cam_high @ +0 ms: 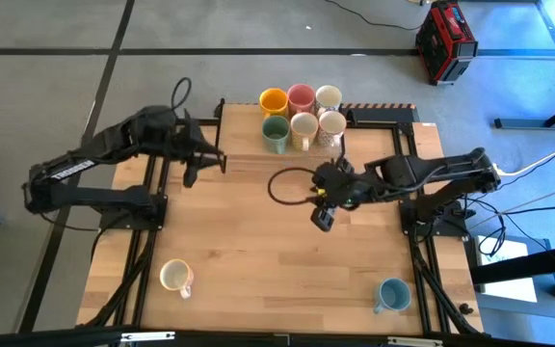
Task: Place coffee mugs
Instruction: Put the blue mug on the shelf
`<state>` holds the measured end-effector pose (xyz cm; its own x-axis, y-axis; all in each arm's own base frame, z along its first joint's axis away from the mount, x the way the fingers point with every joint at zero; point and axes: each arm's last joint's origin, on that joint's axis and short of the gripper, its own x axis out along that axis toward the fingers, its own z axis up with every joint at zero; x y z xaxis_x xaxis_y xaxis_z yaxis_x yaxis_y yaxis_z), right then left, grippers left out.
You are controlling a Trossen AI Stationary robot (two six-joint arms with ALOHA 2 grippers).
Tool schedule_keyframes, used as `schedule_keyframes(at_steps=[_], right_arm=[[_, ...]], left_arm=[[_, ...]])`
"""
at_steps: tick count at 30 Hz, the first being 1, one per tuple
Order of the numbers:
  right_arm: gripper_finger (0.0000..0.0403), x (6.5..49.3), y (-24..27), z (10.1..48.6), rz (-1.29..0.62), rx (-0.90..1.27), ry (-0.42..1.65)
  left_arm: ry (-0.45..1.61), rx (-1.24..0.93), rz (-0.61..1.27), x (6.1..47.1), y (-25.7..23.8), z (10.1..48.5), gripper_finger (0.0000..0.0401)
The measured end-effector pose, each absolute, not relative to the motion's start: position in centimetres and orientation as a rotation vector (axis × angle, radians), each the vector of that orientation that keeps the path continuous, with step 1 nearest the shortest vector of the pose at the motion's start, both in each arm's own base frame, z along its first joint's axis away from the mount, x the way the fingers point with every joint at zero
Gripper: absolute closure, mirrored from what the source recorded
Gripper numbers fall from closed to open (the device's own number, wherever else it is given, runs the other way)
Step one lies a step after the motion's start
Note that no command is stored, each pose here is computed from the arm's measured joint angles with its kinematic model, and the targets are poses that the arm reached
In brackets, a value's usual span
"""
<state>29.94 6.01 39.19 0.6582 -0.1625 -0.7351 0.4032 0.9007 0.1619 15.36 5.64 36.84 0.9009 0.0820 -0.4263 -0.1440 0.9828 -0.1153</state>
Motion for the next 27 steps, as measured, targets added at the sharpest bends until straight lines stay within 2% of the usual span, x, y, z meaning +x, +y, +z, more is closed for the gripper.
schedule_keyframes(at_steps=[6,18,24,27], right_arm=[[0.0281,28.1,8.1,36.9,-0.301,0.427,0.883],[0.0281,22.4,13.8,33.1,-0.175,0.559,1.095],[0.0279,19.3,16.2,32.6,-0.259,0.621,1.193],[0.0261,18.0,17.1,32.4,-0.316,0.669,1.227]], left_arm=[[0.491,-0.212,0.020,16.5,3.6,34.7,0.0283],[0.495,-0.282,0.069,19.3,0.4,33.5,0.0283],[0.528,-0.322,0.114,20.9,-0.8,32.5,0.0283],[0.544,-0.334,0.119,21.6,-1.4,32.0,0.0283]])
